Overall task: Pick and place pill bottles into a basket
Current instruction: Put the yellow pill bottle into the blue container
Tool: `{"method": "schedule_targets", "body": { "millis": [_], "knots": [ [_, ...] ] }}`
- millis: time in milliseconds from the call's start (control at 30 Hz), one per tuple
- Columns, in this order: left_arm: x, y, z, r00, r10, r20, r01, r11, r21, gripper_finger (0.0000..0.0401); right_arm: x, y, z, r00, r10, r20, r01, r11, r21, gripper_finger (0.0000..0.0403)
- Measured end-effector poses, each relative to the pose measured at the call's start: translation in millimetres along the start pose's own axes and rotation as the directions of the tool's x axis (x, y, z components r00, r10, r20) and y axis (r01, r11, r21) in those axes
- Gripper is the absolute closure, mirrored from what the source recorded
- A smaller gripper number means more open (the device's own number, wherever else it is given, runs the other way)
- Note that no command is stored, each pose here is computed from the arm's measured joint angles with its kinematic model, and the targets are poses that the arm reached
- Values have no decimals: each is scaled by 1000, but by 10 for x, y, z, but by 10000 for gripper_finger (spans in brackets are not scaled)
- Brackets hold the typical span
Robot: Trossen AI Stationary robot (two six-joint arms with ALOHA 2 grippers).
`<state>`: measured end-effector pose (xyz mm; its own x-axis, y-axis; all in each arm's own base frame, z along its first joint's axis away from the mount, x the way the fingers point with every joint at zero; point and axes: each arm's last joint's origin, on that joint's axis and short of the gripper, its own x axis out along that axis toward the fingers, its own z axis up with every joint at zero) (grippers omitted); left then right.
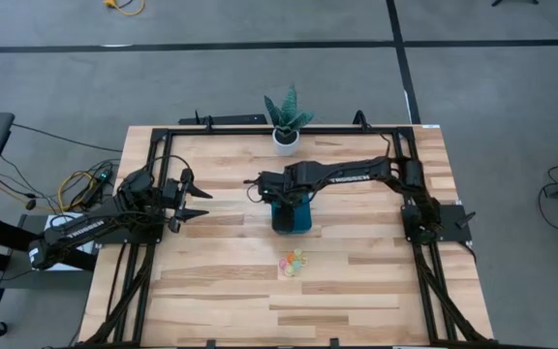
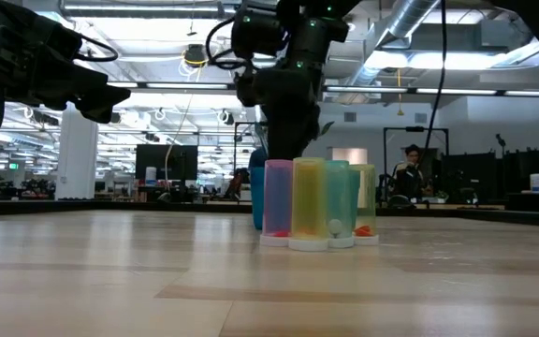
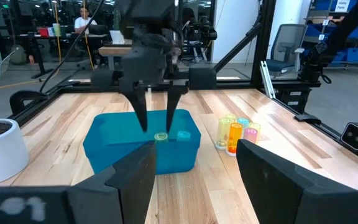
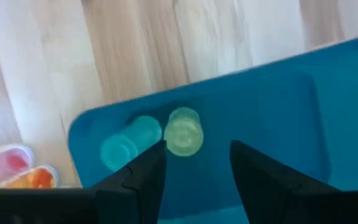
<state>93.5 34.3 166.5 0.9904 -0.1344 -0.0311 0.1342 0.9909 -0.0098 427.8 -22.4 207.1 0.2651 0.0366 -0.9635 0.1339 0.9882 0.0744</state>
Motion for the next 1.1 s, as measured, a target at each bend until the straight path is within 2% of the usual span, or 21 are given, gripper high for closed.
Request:
{"method": "schedule_targets", "body": {
  "millis": [167,300,400,567,733,833,1100],
  "knots": [
    [0,0,0,1000,0,0,0,1000,0,189,-205,-19,-44,1000,1,1,-1,1000,6,233],
    [0,0,0,1000,0,0,0,1000,0,189,-447,-2,-166,999,-4,-49,4,1000,5,232],
    [0,0,0,1000,0,0,0,1000,0,189,-633,135,-292,996,-5,-94,3,1000,-18,234],
    [0,0,1,1000,0,1,0,1000,1,189,-821,508,-425,996,16,-86,-19,999,-29,238],
    [0,0,0,1000,0,0,0,1000,0,189,-793,878,-533,995,29,-91,-29,1000,-4,238],
    [0,0,0,1000,0,0,0,1000,0,189,-621,1026,-631,996,24,-86,-22,999,28,237],
    [0,0,1,1000,0,1,0,1000,1,189,-287,1146,-917,995,63,-78,-52,989,135,238]
  ]
}}
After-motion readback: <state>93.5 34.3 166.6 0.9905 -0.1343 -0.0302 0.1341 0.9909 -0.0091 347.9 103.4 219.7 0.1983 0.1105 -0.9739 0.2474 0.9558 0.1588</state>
